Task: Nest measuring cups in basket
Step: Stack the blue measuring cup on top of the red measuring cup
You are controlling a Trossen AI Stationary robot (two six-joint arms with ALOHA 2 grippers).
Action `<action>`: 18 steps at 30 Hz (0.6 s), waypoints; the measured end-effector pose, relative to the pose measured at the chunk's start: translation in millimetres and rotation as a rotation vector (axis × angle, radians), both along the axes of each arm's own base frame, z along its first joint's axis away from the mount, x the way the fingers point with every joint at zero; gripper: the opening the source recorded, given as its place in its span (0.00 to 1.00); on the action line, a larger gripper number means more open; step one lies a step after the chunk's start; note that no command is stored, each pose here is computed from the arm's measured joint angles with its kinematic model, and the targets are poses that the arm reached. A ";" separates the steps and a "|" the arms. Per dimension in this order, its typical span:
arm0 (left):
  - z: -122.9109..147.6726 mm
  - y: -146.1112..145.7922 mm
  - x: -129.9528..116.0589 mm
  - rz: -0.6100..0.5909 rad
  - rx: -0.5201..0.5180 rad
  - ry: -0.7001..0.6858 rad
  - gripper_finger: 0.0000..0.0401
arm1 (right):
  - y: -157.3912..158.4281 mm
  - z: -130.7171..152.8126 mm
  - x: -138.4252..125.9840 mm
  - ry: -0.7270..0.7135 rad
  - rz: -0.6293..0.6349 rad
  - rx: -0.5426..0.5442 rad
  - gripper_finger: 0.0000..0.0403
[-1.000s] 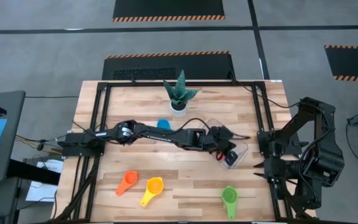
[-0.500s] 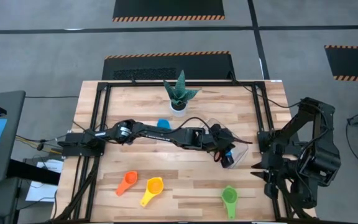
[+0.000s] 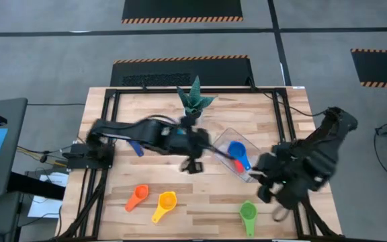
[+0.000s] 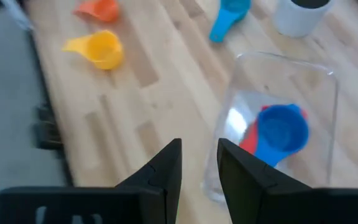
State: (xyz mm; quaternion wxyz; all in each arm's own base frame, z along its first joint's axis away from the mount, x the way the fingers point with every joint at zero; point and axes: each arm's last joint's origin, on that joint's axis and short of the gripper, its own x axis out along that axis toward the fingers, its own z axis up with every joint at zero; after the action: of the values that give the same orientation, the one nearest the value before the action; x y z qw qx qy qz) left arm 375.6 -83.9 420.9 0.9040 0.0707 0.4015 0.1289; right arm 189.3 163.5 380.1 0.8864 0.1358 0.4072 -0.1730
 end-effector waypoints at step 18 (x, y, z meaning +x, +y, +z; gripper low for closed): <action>4.9 -20.2 -48.2 0.113 0.092 0.118 0.00 | -56.7 -84.1 82.4 0.559 -0.206 -0.116 0.32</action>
State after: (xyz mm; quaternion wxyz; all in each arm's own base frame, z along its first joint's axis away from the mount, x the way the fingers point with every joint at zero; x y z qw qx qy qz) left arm 327.4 -104.1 425.8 0.8659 0.0972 0.4509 0.1935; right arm 271.7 106.8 295.9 0.7240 0.0727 0.6090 -0.3156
